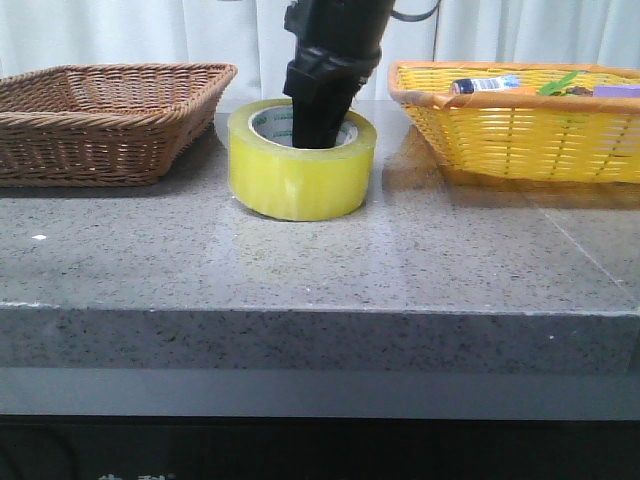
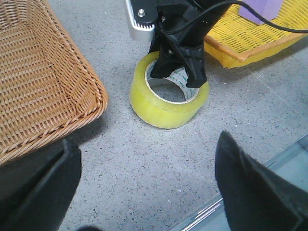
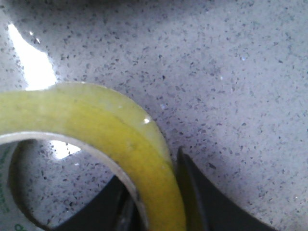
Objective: Transfer tape with both arms
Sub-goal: 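Carry the tape roll with the right gripper and set it on the table, then open the right gripper and raise it away from the tape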
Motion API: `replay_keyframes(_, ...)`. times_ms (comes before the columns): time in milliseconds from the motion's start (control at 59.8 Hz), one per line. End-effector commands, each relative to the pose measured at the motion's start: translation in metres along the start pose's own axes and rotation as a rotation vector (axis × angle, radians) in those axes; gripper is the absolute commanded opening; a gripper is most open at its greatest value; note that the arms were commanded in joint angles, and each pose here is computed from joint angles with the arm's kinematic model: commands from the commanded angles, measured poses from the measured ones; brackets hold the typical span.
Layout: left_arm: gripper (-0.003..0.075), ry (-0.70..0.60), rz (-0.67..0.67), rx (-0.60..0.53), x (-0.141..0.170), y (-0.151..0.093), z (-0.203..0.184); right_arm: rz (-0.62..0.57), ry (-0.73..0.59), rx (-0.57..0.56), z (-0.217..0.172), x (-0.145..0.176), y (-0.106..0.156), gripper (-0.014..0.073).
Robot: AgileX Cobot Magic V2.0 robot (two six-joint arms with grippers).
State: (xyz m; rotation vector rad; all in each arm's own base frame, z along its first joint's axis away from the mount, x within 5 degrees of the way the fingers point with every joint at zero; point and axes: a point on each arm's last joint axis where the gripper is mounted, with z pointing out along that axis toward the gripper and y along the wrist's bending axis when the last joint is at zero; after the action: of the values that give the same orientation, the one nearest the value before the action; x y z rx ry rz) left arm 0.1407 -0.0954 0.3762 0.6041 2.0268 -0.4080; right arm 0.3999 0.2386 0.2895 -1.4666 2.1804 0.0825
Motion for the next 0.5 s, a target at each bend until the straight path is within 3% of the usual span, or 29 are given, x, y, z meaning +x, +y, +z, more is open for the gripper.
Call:
replay_keyframes(0,0.0567,-0.107,-0.003,0.009,-0.016,-0.002,-0.008,-0.012,-0.113,0.085,-0.042,-0.014,-0.006,0.0174)
replay_keyframes(100,0.0566,-0.107,-0.003,0.009,-0.016,-0.002,-0.008,0.002,-0.122,0.089,-0.042,-0.014,-0.007,0.0341)
replay_keyframes(201,0.0566,-0.107,-0.003,0.009,-0.016,-0.002,-0.008,0.020,-0.133,0.093,-0.045,-0.015,-0.007,0.0440)
replay_keyframes(485,0.0567,-0.107,-0.003,0.009,-0.016,-0.002,-0.008,0.124,-0.238,0.120,-0.097,-0.026,-0.006,0.0445)
